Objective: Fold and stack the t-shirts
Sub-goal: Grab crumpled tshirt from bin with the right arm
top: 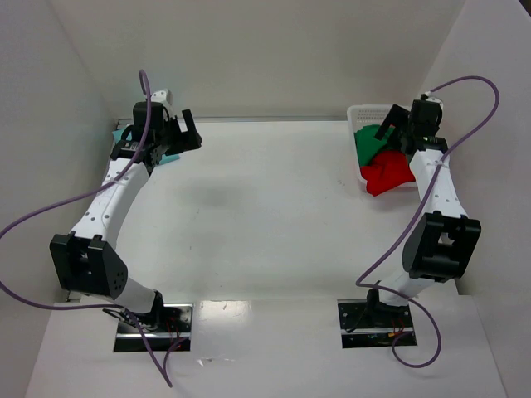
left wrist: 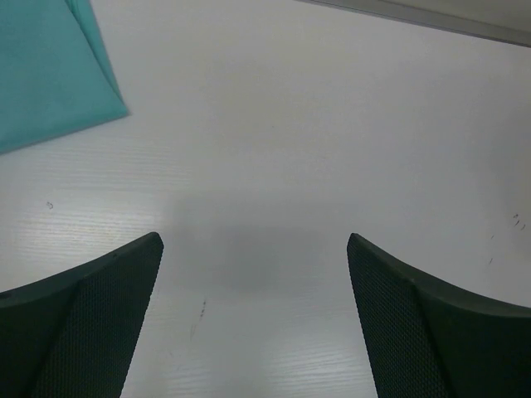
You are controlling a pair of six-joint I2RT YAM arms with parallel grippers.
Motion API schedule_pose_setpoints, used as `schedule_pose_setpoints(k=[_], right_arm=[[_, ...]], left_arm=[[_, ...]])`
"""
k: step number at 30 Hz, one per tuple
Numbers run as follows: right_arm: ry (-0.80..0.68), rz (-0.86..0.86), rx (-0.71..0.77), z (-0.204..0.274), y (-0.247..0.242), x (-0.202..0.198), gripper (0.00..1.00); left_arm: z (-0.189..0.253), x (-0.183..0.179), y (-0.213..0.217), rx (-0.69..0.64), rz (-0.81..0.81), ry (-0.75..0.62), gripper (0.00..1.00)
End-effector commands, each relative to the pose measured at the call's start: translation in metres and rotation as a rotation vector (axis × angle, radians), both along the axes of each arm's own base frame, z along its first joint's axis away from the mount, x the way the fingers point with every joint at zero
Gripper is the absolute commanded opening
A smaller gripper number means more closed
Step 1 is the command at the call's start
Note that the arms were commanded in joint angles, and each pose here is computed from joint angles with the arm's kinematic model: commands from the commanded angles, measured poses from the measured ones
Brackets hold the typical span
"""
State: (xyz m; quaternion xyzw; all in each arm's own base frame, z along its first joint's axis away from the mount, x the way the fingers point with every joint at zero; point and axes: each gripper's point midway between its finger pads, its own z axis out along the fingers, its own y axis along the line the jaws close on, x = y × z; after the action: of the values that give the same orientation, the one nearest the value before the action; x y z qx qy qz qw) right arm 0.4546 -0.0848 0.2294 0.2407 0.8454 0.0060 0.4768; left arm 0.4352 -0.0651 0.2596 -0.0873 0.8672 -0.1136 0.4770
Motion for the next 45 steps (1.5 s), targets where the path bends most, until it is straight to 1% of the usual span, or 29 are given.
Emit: schedule_pose_setpoints(k=[1,4,14,15,19,25,28,29,30,32,35,36,37,38,39,41,45], right_arm=[[-0.079,0.007,0.003,0.022,0.001,0.006,1.00],[-0.089,0.007,0.001,0.025,0.000,0.011,1.00],[-0.069,-0.001,0.000,0.020,-0.009,0.052,1.00],[-0.039,-0.001,0.006,0.007,-0.010,0.058,1.00],[0.014,0.008,0.002,-0.010,-0.014,0.075,1.00],[0.051,-0.007,-0.019,-0.033,-0.024,0.093,1.00],[0.092,-0.019,-0.020,-0.046,-0.027,0.097,0.95],[0.092,-0.019,-0.020,-0.047,-0.027,0.099,0.91],[0.096,-0.019,-0.019,-0.050,-0.028,0.101,0.84],[0.105,-0.027,-0.024,-0.052,-0.029,0.099,0.75],[0.097,-0.055,-0.034,-0.049,-0.033,0.098,0.47],[0.095,-0.062,-0.028,-0.049,-0.033,0.098,0.34],[0.073,-0.075,-0.029,-0.039,-0.035,0.101,0.18],[0.061,-0.078,-0.031,-0.030,-0.036,0.102,0.10],[0.052,-0.078,-0.032,-0.021,-0.036,0.103,0.05],[0.038,-0.061,-0.022,-0.009,-0.033,0.106,0.03],[-0.078,-0.011,-0.024,0.050,-0.023,0.103,0.01]], left_arm=[[0.014,0.002,0.000,-0.005,0.007,-0.050,1.00],[0.015,0.004,0.003,0.015,0.012,-0.061,1.00],[0.025,0.015,0.009,0.045,0.031,-0.113,1.00],[0.024,0.015,0.009,0.045,0.031,-0.113,1.00],[0.019,0.020,0.000,0.025,-0.010,-0.092,1.00],[0.002,0.019,0.002,0.035,-0.001,-0.056,1.00],[-0.010,0.023,0.002,0.038,-0.002,-0.030,1.00],[-0.010,0.026,0.001,0.037,-0.003,-0.029,1.00],[-0.010,0.025,0.000,0.033,-0.010,-0.027,1.00],[-0.016,0.025,0.000,0.035,-0.010,-0.009,1.00],[-0.020,0.028,-0.005,0.024,-0.030,0.001,1.00],[-0.020,0.028,-0.007,0.016,-0.042,0.001,1.00],[-0.020,0.027,-0.012,0.001,-0.068,0.003,1.00],[-0.018,0.028,-0.013,-0.005,-0.083,0.001,1.00],[-0.018,0.029,-0.014,-0.009,-0.093,-0.001,1.00],[-0.013,0.029,-0.018,-0.017,-0.117,-0.012,1.00],[0.000,0.021,-0.059,-0.075,-0.403,-0.055,1.00]])
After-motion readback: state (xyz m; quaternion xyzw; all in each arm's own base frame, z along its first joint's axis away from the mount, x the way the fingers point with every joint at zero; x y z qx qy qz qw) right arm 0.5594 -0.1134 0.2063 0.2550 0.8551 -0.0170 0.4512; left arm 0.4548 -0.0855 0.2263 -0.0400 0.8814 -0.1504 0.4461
